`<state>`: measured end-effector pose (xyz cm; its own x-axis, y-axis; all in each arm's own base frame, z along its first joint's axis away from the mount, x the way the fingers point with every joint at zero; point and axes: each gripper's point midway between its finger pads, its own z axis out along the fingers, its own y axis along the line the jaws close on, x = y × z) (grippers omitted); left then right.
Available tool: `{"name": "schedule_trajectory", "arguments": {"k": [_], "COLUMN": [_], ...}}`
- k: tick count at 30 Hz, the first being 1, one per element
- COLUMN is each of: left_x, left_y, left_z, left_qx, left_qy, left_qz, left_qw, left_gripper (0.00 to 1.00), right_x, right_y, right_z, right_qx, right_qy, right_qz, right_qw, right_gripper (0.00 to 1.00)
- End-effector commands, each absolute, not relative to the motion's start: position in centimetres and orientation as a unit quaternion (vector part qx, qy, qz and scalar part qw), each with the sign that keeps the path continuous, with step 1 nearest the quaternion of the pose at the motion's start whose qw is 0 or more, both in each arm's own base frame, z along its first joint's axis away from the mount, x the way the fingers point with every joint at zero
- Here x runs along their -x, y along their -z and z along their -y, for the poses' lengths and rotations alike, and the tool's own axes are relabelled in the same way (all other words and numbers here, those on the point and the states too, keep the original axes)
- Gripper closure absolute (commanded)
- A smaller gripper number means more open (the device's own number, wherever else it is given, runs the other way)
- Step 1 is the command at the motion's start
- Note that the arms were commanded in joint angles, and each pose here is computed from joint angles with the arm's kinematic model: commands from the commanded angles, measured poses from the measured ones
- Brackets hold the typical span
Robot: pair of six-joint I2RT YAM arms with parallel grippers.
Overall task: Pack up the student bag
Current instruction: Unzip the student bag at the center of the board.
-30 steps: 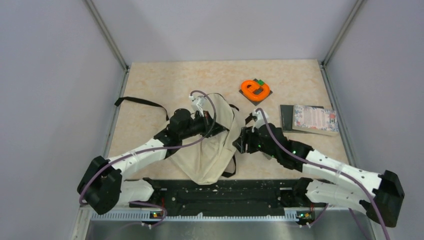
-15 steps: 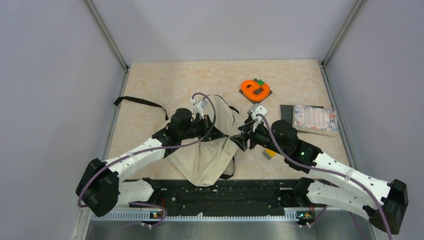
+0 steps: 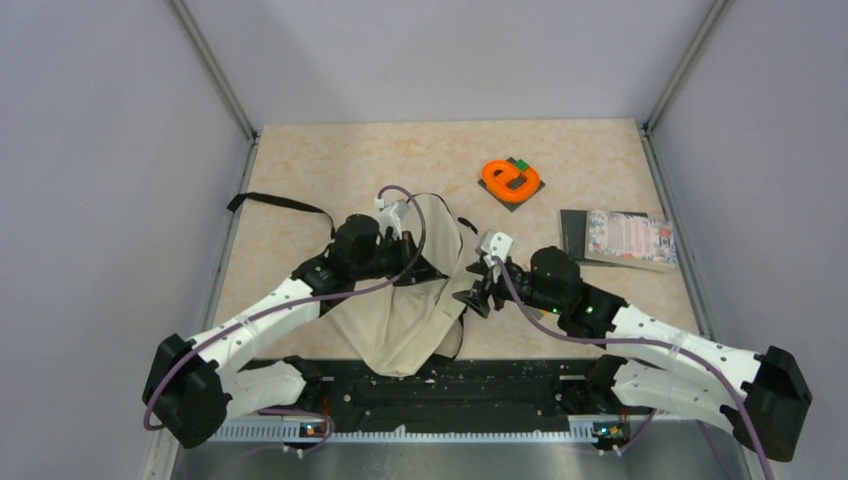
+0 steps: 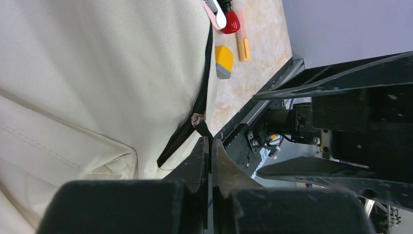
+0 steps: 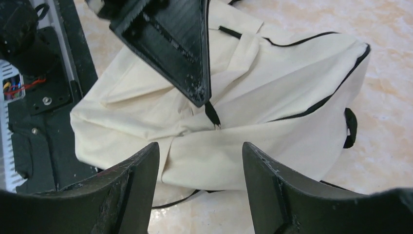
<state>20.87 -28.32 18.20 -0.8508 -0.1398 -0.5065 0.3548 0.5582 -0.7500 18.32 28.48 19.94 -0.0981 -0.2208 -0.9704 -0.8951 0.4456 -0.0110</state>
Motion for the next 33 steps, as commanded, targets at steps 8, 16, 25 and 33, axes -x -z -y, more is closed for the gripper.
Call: {"name": "schedule_trajectory", "arguments": {"k": [8, 16, 25, 33], "left_x": [-20.5, -20.2, -20.0, -20.3], "left_y": [-21.6, -22.2, -22.1, -22.8], "left_z": [27.9, 27.9, 27.8, 27.5], "left_qx": [-0.086, -0.097, -0.107, -0.105], "left_qy": [0.477, 0.481, 0.476, 0.471], "left_qz": [-0.824, -0.818, -0.82, -0.817], "left_qw": [0.295, 0.3, 0.299, 0.315], "left_gripper": [1.0, 1.0, 1.0, 1.0], "right_x": [-17.7, -18.6, -19.2, -19.5], "right_y": [-21.9, -20.4, -20.9, -19.3], "right_z": [-30.9, -32.3, -33.3, -33.5], "right_qx": [0.46, 0.496, 0.512, 0.529], "right_qy": [-0.347, -0.322, -0.314, -0.302], "right_qz": [-0.599, -0.583, -0.542, -0.551], "right_qw": [0.557, 0.557, 0.587, 0.57], "right_gripper": [0.37, 0.4, 0.4, 0.55]}}
